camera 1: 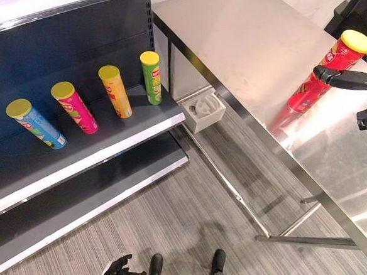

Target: Put the goods on the table back onto the shelves and tidy them up.

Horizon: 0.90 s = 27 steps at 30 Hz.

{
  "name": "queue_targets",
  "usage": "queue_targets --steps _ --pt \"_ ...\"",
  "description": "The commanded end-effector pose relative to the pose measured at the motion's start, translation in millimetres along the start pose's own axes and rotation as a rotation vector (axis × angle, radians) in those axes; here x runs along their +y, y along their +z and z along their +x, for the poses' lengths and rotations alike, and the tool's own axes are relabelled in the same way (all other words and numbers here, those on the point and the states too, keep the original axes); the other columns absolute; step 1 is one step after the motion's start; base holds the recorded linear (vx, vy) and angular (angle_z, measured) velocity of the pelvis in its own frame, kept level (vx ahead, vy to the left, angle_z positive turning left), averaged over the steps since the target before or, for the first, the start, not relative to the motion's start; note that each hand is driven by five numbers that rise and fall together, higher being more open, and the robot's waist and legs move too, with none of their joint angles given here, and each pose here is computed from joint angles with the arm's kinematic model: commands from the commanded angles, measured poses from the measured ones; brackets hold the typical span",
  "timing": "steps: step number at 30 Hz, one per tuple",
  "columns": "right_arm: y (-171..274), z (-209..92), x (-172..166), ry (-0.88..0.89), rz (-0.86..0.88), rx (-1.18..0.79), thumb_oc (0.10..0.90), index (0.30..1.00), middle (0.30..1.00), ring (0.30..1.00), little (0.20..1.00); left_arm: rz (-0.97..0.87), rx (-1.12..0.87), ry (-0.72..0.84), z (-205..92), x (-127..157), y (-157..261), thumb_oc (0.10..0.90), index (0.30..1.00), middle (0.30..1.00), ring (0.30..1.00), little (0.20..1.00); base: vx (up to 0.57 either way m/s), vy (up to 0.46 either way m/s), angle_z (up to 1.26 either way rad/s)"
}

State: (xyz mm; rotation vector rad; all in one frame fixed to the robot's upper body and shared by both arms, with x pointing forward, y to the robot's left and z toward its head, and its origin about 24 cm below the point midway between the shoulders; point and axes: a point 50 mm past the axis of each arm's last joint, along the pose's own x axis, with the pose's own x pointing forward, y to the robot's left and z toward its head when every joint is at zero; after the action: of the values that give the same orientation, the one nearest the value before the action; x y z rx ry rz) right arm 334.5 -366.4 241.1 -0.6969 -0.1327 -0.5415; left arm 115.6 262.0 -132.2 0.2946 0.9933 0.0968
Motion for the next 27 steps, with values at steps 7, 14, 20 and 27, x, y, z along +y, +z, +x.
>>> queue_targets --steps 7,14,20,27 --pt "62 9 -52 -0.230 0.084 -0.225 0.800 0.900 0.900 0.900 0.900 0.050 0.008 0.011 -1 6 -3 0.800 0.900 0.900 0.900 0.900 0.00 0.000 0.00" --pt "69 10 -56 -0.256 0.098 -0.248 0.800 0.900 0.900 0.900 0.900 0.052 0.012 0.013 -1 6 -4 0.800 0.900 0.900 0.900 0.900 0.00 0.000 0.00" --pt "78 11 -55 -0.243 0.100 -0.276 0.800 0.900 0.900 0.900 0.900 0.054 -0.001 0.012 -1 7 -2 0.800 0.900 0.900 0.900 0.900 0.00 0.000 0.00" --pt "80 14 -43 -0.163 0.054 -0.268 0.400 0.300 0.300 0.300 0.300 0.048 0.001 0.016 -2 8 -4 0.800 0.900 0.900 0.900 0.900 0.00 0.000 0.00"
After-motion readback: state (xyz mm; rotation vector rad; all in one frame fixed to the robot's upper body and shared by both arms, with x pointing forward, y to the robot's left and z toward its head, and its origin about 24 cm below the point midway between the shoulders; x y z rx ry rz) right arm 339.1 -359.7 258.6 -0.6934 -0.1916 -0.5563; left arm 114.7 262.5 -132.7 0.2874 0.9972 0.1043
